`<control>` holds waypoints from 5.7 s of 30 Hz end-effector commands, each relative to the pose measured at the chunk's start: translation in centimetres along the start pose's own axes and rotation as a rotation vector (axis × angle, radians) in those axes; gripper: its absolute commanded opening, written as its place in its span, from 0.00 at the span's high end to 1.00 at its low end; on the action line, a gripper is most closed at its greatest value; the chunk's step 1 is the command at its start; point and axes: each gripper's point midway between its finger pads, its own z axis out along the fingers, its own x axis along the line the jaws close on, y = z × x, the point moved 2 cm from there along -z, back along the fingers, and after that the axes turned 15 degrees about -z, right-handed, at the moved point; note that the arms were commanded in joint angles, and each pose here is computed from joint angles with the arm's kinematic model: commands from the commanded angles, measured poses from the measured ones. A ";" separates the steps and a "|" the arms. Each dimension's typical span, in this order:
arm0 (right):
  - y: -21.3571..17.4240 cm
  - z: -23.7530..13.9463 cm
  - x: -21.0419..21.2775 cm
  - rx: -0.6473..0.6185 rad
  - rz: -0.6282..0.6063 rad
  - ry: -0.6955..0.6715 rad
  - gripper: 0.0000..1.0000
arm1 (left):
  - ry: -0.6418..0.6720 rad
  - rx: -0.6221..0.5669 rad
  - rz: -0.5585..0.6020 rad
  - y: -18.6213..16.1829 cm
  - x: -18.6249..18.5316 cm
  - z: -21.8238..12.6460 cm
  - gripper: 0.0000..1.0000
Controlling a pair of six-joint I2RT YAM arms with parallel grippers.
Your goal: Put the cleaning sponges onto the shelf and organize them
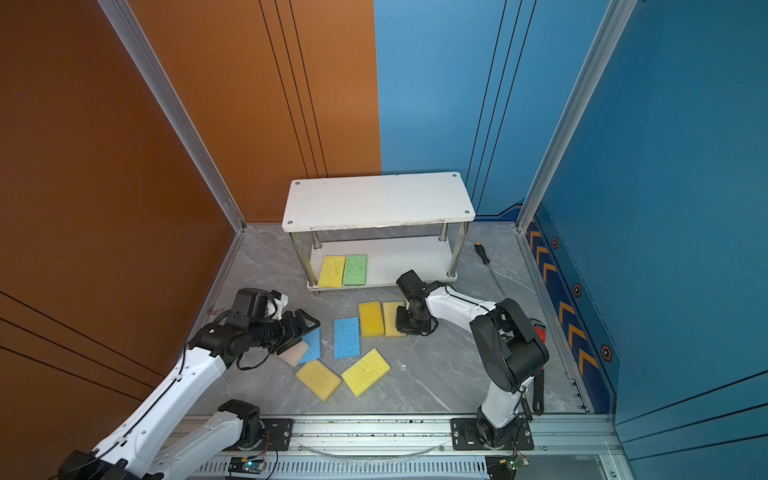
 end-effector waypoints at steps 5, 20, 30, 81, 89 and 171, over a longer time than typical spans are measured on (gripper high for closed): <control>-0.9 -3.1 0.4 -0.067 0.003 0.018 0.90 | -0.072 0.024 0.016 0.2 -2.3 -0.1 0.19; -2.8 -10.7 8.5 -0.178 -0.144 0.269 0.90 | -0.411 0.169 0.075 -2.3 -11.1 3.7 0.19; -2.7 -13.4 13.3 -0.217 -0.218 0.397 0.90 | -0.418 0.154 0.066 -2.0 -11.3 4.0 0.22; 0.9 -16.4 15.5 -0.340 -0.065 0.792 0.48 | -0.678 0.084 -0.035 1.5 -15.3 -0.2 0.79; 1.5 -17.0 15.5 -0.369 -0.062 0.790 0.63 | -0.682 0.084 -0.046 1.7 -15.0 -0.2 0.79; 16.1 -4.7 5.7 -0.519 0.291 0.366 0.60 | -0.068 -0.195 -0.016 2.8 -1.3 -4.1 0.02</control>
